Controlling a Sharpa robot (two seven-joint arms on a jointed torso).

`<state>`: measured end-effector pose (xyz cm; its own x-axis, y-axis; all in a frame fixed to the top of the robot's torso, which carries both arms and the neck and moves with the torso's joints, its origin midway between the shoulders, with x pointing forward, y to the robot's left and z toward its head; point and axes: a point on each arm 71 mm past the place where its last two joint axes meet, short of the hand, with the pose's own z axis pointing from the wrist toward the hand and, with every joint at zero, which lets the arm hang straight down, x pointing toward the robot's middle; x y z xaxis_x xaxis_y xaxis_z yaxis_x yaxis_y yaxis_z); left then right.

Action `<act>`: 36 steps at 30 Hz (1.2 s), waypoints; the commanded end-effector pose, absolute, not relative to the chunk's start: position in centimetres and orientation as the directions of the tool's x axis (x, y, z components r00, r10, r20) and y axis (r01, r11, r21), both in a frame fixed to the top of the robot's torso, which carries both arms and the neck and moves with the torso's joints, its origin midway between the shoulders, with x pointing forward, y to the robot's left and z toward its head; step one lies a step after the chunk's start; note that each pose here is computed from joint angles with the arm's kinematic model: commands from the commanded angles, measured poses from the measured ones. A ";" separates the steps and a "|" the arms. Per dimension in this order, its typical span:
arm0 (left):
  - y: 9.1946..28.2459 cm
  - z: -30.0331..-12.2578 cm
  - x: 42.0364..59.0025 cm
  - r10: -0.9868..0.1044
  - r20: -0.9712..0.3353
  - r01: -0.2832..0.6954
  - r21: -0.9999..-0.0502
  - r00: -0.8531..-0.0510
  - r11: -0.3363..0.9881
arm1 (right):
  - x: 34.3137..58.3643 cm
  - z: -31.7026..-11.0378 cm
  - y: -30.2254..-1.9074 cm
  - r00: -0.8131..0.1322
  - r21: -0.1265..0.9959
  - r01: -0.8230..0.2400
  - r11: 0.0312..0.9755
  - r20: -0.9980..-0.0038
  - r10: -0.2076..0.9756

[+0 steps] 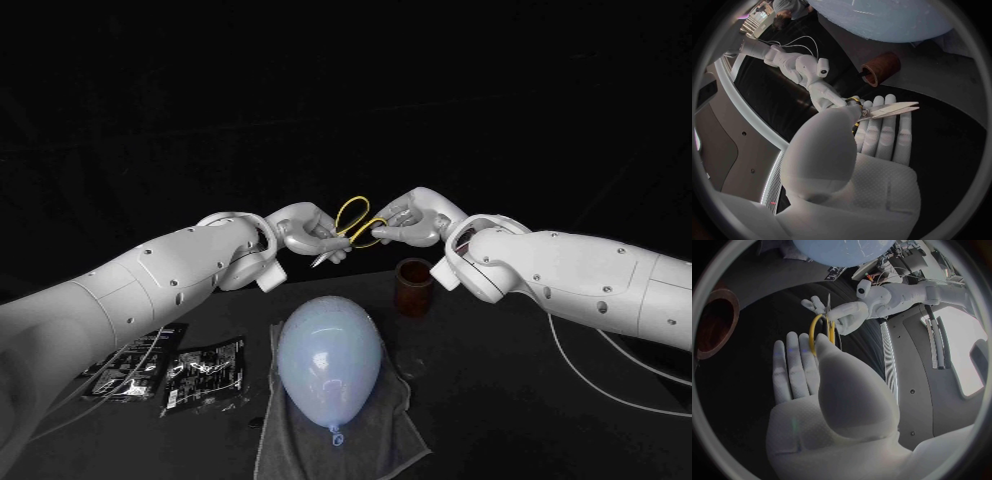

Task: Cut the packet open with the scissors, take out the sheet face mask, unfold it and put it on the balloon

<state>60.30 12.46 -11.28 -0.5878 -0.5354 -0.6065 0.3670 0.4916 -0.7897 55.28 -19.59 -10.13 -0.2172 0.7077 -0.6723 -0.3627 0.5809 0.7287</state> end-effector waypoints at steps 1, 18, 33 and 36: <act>12.5 -11.0 60.4 -0.546 -0.608 0.378 -0.791 -0.577 0.481 | 55.2 -9.8 -19.8 -0.188 0.767 -0.361 0.531 -0.618 0.764; 12.3 -10.9 60.3 -0.556 -0.616 0.383 -0.785 -0.557 0.487 | 54.8 -9.9 -21.0 -0.107 0.874 -0.226 0.430 -0.461 0.881; 12.9 -10.6 60.9 -0.605 -0.647 0.379 -0.762 -0.464 0.525 | 55.0 -9.3 -22.1 -0.028 0.859 -0.155 0.487 -0.497 0.867; 13.2 -10.5 61.1 -0.625 -0.641 0.374 -0.767 -0.445 0.521 | 55.0 -9.1 -22.3 -0.021 0.852 -0.156 0.500 -0.509 0.860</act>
